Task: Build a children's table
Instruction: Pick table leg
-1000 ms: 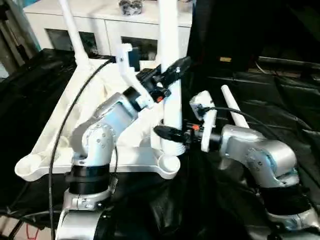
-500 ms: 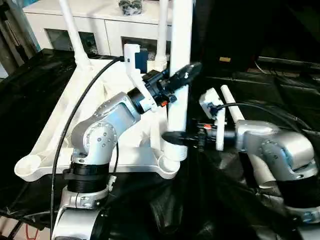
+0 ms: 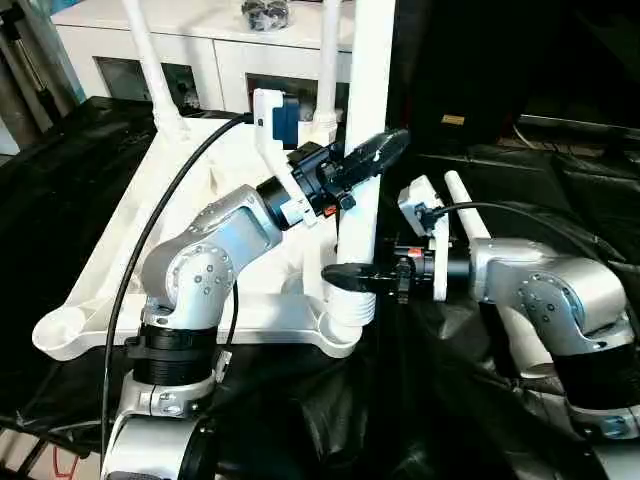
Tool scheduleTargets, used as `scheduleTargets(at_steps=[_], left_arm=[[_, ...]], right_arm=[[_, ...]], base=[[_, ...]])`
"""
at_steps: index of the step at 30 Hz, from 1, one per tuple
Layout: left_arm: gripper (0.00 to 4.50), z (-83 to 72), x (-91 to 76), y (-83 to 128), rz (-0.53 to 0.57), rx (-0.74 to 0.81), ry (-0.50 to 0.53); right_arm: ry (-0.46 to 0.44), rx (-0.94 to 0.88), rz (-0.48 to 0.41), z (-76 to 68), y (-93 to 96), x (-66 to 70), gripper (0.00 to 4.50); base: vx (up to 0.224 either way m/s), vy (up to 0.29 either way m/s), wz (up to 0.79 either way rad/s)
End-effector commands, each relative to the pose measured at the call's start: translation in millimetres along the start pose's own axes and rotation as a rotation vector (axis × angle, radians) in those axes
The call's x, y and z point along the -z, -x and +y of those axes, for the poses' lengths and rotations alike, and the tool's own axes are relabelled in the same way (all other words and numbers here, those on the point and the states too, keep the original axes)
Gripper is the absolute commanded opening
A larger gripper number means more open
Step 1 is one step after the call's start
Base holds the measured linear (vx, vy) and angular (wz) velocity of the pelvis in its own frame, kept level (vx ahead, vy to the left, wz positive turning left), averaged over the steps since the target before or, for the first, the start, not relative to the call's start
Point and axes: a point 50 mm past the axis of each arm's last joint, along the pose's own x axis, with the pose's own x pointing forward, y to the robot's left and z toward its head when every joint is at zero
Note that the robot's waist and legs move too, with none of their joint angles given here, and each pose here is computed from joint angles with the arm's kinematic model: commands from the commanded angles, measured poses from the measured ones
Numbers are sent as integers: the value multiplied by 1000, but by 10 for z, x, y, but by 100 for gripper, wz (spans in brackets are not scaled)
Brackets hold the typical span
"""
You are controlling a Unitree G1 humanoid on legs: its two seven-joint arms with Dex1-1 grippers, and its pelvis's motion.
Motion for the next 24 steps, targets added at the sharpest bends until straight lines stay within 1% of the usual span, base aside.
scheduleTargets(at_steps=[1, 2, 3, 4, 6, 8, 11, 13, 19, 20, 21, 22, 23, 24], left_arm=[[181, -74, -59, -65, -9, 51, -17], [181, -74, -59, -66, -9, 52, -18], [181, -75, -59, -66, -8, 53, -18], [181, -75, -59, -66, -8, 53, -18], [181, -78, -59, -66, -7, 57, -18], [181, -79, -59, -66, -5, 61, -18], [181, -79, -59, -63, -4, 62, -18], [181, -78, -60, -59, -3, 64, -19], [181, -76, -63, -57, -2, 70, -22], [181, -79, -66, -57, -4, 70, -32], [181, -66, -61, -54, 6, 42, -69], [216, -59, -57, -52, 12, 29, -78], [237, -47, -47, -49, 20, 13, -79], [237, -34, -46, -43, 16, 3, -65]], right_arm=[[-26, -1, -7, -10, 33, -3, 314], [-29, -2, -4, -9, 29, 10, 314], [-34, -3, -2, -7, 25, 20, 286], [-34, -3, -2, -7, 25, 20, 279], [-42, -4, -6, -10, 23, 21, 279], [-53, 6, -5, -27, 23, 21, 244], [-57, 8, -5, -28, 25, 20, 228], [-57, 10, -2, -31, 30, 22, 208], [-56, 15, 2, -36, 34, 25, 200], [-55, 15, 2, -37, 32, 25, 200], [-49, 19, 1, -38, 29, 25, 200], [-48, 20, 0, -38, 28, 25, 199], [-45, 23, -3, -39, 25, 24, 199], [-43, 27, -8, -40, 21, 22, 199]], base=[[0, 0, 0], [0, 0, 0], [0, 0, 0], [0, 0, 0], [0, 0, 0], [0, 0, 0], [0, 0, 0], [0, 0, 0], [0, 0, 0], [0, 0, 0], [0, 0, 0], [0, 0, 0], [0, 0, 0], [0, 0, 0]])
